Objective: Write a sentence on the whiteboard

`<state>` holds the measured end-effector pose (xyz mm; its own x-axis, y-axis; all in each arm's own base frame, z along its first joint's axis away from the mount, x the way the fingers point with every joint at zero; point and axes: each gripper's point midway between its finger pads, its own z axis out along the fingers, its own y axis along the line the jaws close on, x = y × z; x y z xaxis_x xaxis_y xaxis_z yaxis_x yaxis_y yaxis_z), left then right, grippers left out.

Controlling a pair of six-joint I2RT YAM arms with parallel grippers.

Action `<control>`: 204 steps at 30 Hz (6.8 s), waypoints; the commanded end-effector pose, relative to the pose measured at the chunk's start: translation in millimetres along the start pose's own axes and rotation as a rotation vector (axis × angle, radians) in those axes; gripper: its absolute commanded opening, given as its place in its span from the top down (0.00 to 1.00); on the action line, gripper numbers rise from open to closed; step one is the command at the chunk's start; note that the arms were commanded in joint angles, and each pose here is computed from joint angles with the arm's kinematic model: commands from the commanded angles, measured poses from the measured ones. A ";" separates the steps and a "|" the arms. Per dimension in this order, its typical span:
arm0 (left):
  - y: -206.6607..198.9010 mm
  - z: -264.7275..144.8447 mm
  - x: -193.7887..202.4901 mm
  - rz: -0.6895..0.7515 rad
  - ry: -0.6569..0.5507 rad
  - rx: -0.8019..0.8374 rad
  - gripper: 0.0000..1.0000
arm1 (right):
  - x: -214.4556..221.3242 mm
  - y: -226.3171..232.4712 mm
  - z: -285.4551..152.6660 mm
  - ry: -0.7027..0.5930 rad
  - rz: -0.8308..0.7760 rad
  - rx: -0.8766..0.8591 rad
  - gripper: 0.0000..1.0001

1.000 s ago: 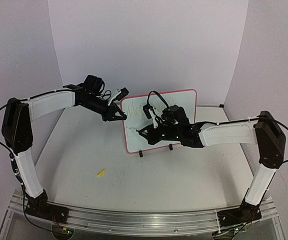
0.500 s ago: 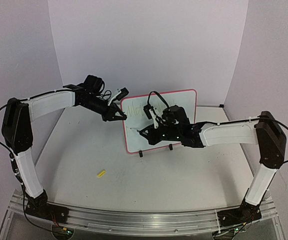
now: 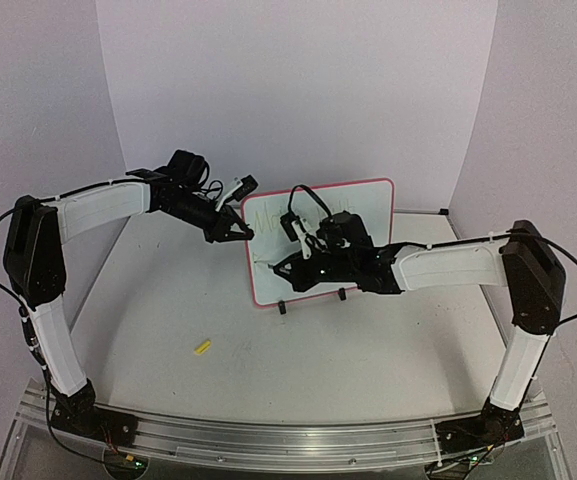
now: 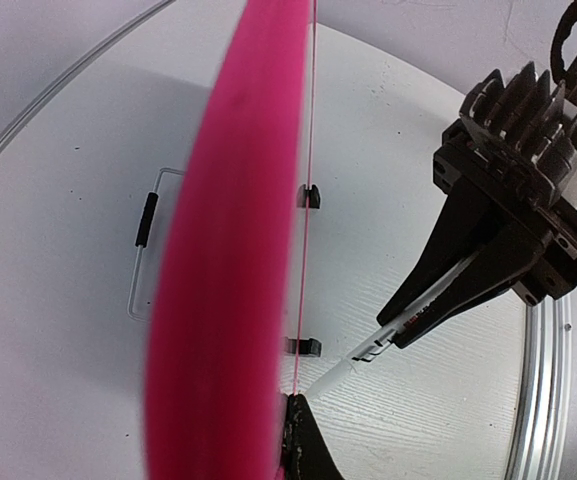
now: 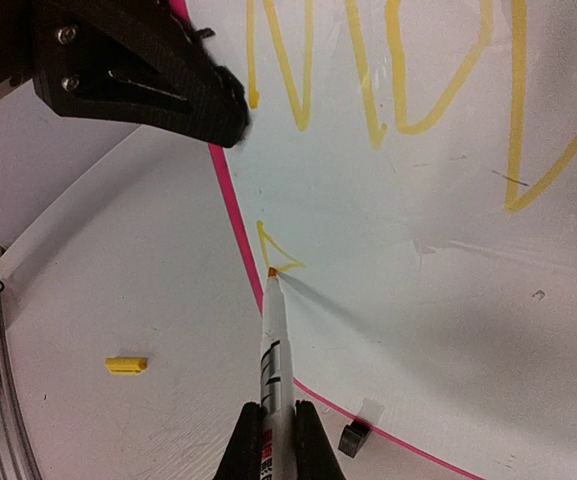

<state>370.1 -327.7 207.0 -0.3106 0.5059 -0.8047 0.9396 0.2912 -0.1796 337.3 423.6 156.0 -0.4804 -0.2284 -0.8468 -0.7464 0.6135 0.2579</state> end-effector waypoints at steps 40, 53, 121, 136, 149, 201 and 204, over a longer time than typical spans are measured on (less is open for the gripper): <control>16.7 3.0 23.2 0.048 0.097 -0.096 1.00 | -20.1 -0.2 -33.2 -0.064 -0.011 0.042 1.00; 16.6 3.6 23.4 0.048 0.097 -0.094 1.00 | -34.4 -5.4 -22.0 -0.081 -0.032 0.076 1.00; 14.9 0.9 20.4 0.056 0.092 -0.098 1.00 | -17.8 -21.6 -28.3 -0.068 0.018 0.156 1.00; 15.0 1.7 20.9 0.055 0.092 -0.096 1.00 | 9.4 -26.3 -19.1 -0.008 0.044 0.156 1.00; 14.9 2.0 21.1 0.055 0.091 -0.095 1.00 | -26.8 -14.2 -53.8 -0.106 0.012 0.139 1.00; 15.7 3.5 22.2 0.050 0.094 -0.093 1.00 | -9.4 -33.8 -38.8 -0.075 0.053 0.228 1.00; 15.6 3.6 22.5 0.050 0.095 -0.092 1.00 | -19.9 -30.1 -42.2 -0.100 0.052 0.217 1.00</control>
<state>369.4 -328.6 207.2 -0.3083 0.5069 -0.8050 0.9405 0.2893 -0.1781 337.5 372.4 148.5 -0.5178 -0.1869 -0.8348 -0.6047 0.7702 0.2027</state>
